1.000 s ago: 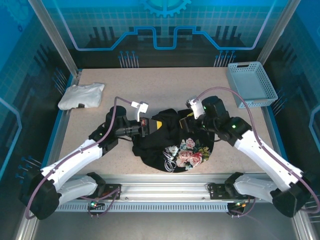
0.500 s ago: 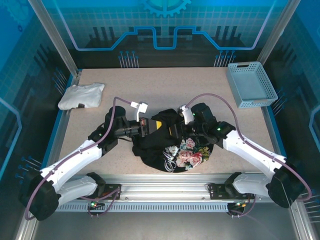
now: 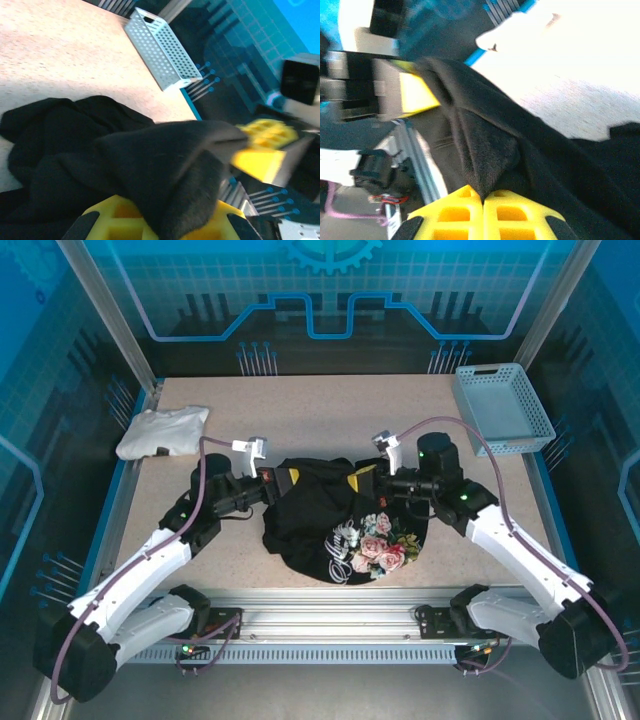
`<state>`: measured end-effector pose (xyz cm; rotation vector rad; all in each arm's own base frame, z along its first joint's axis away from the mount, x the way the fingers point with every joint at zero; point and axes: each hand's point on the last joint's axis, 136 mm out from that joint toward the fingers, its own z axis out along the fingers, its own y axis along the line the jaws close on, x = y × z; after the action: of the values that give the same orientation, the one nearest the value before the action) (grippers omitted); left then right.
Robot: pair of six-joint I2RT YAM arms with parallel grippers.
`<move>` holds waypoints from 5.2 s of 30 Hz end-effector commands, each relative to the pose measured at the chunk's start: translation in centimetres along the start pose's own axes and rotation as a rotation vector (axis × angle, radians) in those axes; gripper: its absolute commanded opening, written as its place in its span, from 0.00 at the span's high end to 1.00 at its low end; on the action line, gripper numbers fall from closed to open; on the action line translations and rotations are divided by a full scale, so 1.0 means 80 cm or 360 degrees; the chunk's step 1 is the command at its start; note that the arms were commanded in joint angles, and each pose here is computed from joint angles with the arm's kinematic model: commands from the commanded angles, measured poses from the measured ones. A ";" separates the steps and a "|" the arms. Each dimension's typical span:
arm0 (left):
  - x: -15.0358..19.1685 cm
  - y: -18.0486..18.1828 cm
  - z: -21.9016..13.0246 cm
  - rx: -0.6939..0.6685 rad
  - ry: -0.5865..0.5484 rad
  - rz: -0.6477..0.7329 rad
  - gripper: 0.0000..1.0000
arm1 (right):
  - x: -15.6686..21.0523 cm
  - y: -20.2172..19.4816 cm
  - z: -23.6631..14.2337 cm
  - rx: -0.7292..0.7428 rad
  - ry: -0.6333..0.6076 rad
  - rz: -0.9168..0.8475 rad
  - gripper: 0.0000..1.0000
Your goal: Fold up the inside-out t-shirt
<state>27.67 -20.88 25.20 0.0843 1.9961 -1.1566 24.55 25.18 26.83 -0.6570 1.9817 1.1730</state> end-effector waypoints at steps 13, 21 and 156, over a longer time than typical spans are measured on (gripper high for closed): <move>-0.005 0.069 -0.043 -0.0583 -0.0082 0.0229 0.42 | -0.047 0.056 -0.012 -0.0391 -0.0103 -0.0207 1.00; 0.002 -0.004 -0.058 -0.0497 -0.0086 0.0626 0.42 | -0.050 0.042 -0.003 -0.0314 -0.0094 -0.0125 1.00; 0.005 -0.079 0.050 0.0336 0.0466 0.0135 1.00 | 0.055 -0.025 -0.032 0.0600 0.0178 -0.0767 1.00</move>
<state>28.33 -27.61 22.89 0.5998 2.2128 -1.0408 20.88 23.89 24.23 -1.0773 1.8497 0.6605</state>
